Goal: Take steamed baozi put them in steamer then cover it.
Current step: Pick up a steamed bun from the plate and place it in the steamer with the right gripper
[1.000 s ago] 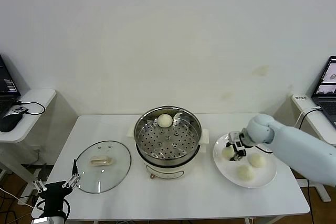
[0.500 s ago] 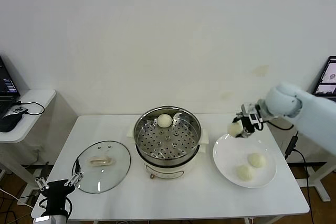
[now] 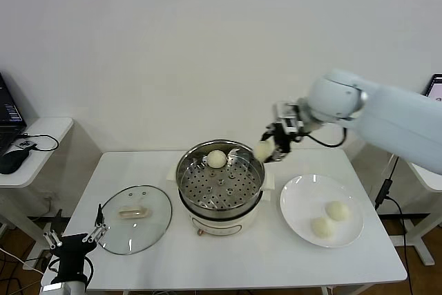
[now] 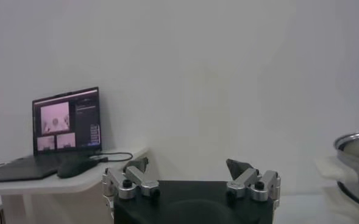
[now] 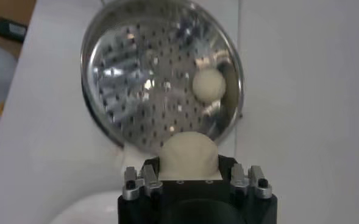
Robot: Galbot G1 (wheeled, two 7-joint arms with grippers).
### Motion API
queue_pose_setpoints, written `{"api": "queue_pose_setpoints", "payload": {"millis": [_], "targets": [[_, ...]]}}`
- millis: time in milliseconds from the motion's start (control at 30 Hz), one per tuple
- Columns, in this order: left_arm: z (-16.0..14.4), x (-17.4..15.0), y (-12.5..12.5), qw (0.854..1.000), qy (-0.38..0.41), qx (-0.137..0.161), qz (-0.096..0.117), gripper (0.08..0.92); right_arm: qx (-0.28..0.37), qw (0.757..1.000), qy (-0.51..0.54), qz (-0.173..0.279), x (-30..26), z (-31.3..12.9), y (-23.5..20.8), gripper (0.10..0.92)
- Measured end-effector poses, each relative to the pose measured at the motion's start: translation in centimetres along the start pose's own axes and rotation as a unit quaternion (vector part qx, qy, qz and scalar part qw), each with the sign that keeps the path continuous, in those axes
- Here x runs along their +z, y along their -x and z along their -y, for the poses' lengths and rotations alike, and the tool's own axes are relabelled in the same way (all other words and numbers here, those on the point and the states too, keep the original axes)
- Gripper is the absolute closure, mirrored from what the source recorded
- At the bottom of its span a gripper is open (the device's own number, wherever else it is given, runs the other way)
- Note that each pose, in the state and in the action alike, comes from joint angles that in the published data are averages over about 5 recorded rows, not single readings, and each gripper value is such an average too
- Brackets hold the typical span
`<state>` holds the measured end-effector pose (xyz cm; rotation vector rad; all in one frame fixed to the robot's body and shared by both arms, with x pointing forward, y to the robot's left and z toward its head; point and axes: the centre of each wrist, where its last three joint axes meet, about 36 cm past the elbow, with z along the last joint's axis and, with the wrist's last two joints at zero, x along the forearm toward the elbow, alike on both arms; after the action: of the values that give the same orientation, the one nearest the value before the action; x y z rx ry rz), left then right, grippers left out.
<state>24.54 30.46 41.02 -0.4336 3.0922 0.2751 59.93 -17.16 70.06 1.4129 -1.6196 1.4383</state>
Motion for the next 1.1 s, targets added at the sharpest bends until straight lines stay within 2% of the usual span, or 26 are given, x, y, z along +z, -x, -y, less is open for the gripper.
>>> {"api": "queue_pose_setpoints", "payload": {"millis": [267,567,1033,1100], "targets": [[-0.3,-0.2,0.0,1.0,0.0,-0.004,0.001,0.177,-0.025,1.0,0.003,0.002,-5.8,1.3,5.7,0.412],[0.1,-0.2,0.1,1.0,-0.006,-0.003,0.002,0.177,-0.048,0.999,0.014,-0.004,-9.7,1.8,11.7,0.414],[0.1,-0.1,0.1,1.0,-0.006,-0.003,0.001,0.177,-0.055,0.998,0.03,-0.01,-12.8,2.2,17.1,0.411],[0.1,-0.1,0.2,1.0,-0.006,-0.003,0.002,0.177,-0.055,0.998,0.032,-0.011,-12.9,2.2,17.4,0.391]]}}
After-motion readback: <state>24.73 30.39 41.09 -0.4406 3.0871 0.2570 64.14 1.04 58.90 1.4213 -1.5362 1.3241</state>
